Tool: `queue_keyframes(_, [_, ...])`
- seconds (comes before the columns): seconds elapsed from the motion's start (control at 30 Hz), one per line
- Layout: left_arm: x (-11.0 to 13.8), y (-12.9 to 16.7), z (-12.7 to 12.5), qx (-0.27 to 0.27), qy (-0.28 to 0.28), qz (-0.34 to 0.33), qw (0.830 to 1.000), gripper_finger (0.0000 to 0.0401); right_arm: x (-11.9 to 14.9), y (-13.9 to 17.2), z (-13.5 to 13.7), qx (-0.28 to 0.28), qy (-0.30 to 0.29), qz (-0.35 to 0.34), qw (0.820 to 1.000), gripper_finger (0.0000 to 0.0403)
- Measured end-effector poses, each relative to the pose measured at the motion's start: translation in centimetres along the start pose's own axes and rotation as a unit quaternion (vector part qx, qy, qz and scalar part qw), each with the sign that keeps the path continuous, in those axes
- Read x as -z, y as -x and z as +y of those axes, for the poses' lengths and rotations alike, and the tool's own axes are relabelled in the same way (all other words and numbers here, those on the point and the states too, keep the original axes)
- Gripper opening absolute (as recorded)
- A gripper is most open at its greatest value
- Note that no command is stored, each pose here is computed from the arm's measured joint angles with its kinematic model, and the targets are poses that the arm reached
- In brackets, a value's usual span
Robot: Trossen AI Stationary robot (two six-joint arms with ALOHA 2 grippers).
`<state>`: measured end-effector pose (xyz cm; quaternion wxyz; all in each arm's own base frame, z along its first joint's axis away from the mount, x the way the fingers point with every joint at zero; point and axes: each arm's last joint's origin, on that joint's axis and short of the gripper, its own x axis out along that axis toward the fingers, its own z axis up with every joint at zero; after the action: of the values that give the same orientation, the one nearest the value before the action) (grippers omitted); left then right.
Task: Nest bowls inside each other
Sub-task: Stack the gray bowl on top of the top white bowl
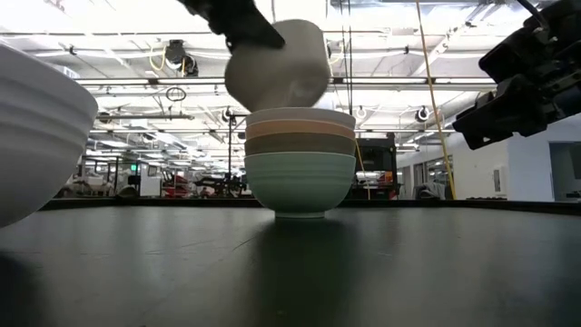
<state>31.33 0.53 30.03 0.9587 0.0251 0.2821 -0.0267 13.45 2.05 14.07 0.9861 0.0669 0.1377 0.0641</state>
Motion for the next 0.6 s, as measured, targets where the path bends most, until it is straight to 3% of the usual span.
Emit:
queue_keyframes(0.27, [-1.4, -3.5, -0.3, 0.012, -0.010, 0.067, 0.998, 0.0003, 0.3, -0.1, 0.3, -0.012, 0.005, 0.011, 1.000, 0.0000])
queue_keyframes(0.6, [-0.5, -6.3, -1.6, 0.020, -0.013, 0.127, 0.992, 0.0003, 0.5, -0.3, 0.4, -0.012, 0.006, 0.023, 1.000, 0.0000])
